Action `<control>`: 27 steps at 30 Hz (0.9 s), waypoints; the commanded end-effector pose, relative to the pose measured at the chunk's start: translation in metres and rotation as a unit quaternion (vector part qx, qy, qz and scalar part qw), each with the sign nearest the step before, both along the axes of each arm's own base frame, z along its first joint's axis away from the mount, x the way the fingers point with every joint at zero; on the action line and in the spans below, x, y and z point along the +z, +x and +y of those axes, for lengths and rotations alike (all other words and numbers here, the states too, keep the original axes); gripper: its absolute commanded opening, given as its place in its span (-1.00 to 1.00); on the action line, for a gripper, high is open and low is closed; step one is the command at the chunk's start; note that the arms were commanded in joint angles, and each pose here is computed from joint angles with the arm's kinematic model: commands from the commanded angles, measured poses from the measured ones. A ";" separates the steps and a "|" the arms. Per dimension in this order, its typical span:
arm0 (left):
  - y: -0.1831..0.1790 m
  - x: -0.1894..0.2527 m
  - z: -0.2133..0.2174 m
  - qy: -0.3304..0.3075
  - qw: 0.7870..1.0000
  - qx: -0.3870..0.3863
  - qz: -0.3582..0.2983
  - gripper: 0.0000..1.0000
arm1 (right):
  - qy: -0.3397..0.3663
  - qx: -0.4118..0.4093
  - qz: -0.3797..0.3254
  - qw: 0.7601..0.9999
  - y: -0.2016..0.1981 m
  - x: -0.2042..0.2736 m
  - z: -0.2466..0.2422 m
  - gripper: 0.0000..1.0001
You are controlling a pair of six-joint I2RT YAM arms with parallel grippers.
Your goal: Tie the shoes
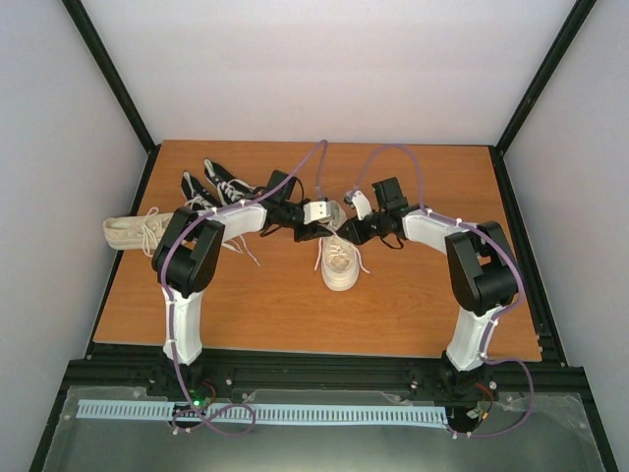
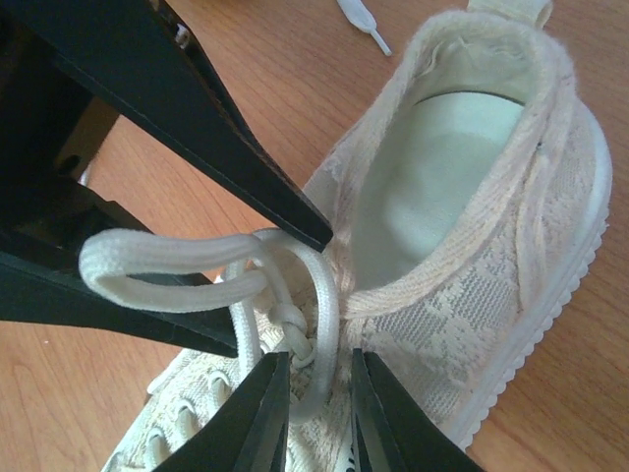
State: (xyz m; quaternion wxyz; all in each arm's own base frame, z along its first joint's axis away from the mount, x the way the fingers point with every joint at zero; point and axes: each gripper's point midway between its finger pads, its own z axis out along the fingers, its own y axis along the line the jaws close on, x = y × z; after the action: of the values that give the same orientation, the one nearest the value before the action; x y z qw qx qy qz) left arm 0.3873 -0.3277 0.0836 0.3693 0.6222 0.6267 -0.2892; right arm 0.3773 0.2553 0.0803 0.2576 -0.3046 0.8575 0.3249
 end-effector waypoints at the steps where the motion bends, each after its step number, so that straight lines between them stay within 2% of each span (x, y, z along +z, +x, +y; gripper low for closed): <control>1: 0.001 0.004 -0.007 -0.001 1.000 -0.018 -0.013 -0.27 | -0.016 0.014 -0.006 1.000 0.001 -0.008 0.007 -0.63; 7: 0.000 0.002 -0.005 0.007 1.000 -0.024 -0.014 -0.27 | -0.014 0.020 -0.016 1.000 0.000 -0.001 0.008 -0.94; 15: 0.003 0.008 -0.007 0.000 1.000 -0.013 -0.003 -0.23 | 0.008 0.033 -0.042 0.999 -0.006 0.024 0.010 -0.95; 27: 0.003 0.011 -0.010 -0.007 1.000 -0.012 0.005 -0.24 | 0.025 0.057 -0.046 0.997 -0.020 0.029 0.012 -0.94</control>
State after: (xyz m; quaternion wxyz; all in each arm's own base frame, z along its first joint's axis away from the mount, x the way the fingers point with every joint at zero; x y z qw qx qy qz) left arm 0.3879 -0.3271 0.0870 0.3612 0.6247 0.6299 -0.2873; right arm 0.3633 0.2613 0.0978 0.2741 -0.3436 0.8334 0.3352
